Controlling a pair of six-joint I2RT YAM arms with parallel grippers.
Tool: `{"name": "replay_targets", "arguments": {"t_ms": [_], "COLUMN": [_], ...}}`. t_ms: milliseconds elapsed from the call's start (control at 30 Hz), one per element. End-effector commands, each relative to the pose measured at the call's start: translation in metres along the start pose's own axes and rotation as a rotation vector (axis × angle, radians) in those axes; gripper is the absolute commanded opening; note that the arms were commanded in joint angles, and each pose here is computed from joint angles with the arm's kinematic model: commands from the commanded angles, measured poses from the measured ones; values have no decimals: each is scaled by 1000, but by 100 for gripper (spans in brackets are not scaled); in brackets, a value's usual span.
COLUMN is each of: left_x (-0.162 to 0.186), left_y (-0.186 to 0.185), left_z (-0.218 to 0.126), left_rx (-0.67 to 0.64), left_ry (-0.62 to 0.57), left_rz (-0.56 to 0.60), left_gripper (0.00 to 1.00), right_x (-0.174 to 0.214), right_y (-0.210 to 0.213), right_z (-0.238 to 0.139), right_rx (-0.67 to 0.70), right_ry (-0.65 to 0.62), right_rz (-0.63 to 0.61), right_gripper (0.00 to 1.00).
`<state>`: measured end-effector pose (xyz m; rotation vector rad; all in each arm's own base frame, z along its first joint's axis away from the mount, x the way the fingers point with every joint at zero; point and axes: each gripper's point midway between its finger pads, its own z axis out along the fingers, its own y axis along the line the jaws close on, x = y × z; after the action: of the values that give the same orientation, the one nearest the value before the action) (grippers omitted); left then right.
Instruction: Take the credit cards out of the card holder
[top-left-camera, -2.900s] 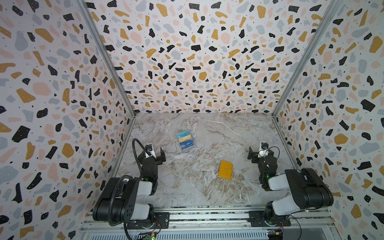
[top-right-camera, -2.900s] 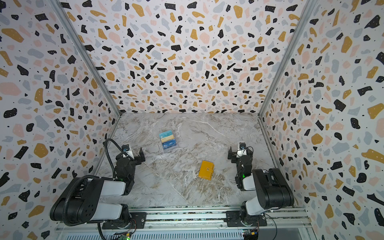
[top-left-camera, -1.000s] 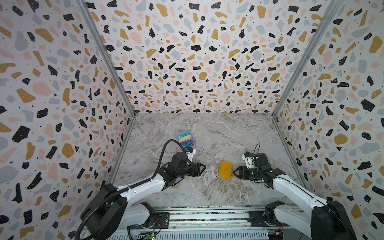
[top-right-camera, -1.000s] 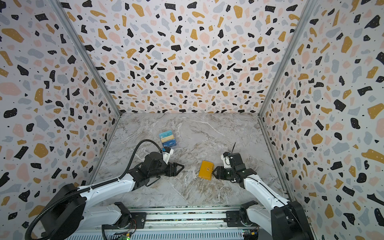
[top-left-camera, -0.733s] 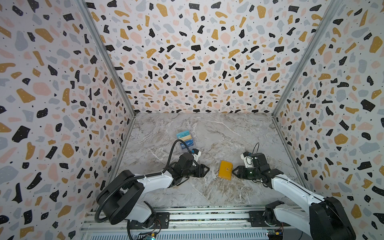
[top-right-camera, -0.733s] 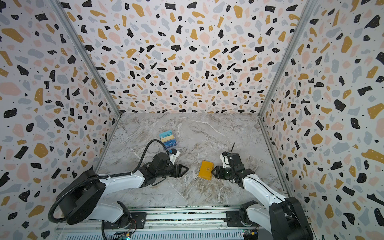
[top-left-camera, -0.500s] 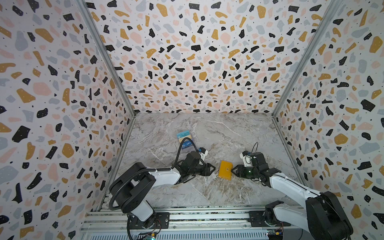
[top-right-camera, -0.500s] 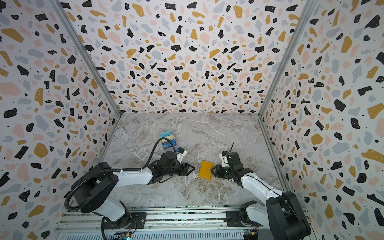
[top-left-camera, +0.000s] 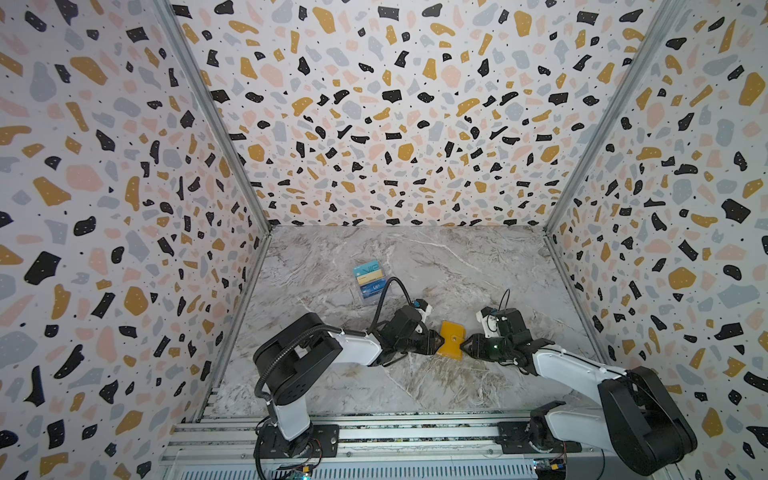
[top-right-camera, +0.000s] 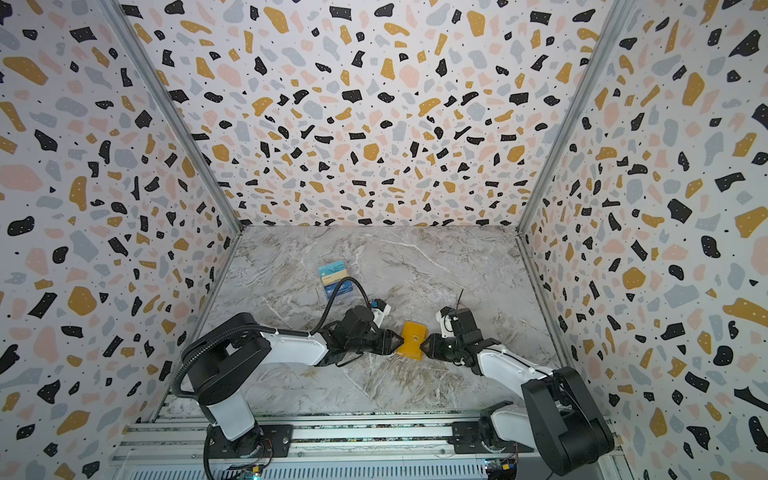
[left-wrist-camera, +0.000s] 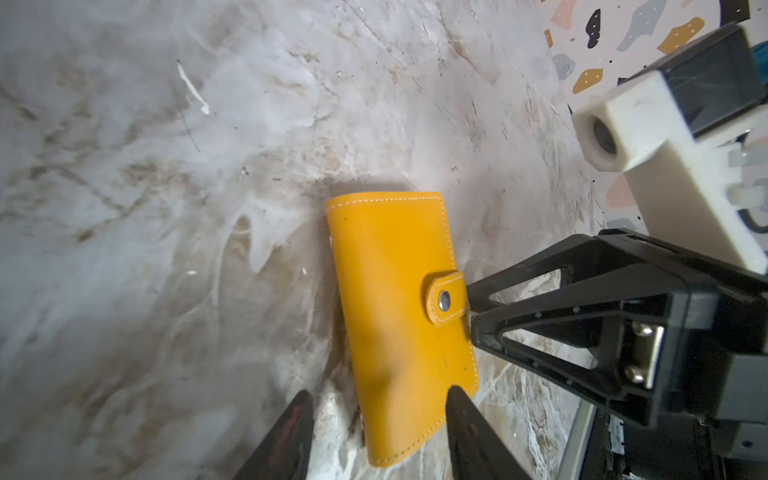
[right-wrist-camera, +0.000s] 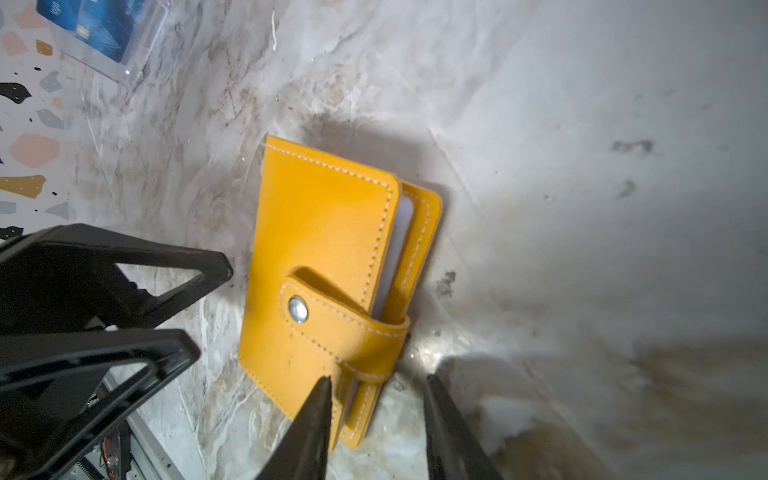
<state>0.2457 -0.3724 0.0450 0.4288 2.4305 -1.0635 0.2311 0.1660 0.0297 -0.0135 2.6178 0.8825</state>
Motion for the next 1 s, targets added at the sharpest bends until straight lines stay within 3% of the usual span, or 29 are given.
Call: {"name": "replay_targets", "arguments": {"t_ms": [0,467,967], "left_x": [-11,0,-6], "left_y": [-10,-18,-39], "left_z": [6,14,8], "left_rx": [26,104,229], "left_ry": [-31,-2,-35], "left_rz": [7,-32,-79], "left_gripper": [53,52,50], "right_x": [5,14,25], "right_y": [-2,-10,-15], "right_z": [4,14,20], "right_rx": [0,16,24], "right_ry": [12,50,83], "right_rz": [5,16,22], "right_gripper": [32,20,18]}}
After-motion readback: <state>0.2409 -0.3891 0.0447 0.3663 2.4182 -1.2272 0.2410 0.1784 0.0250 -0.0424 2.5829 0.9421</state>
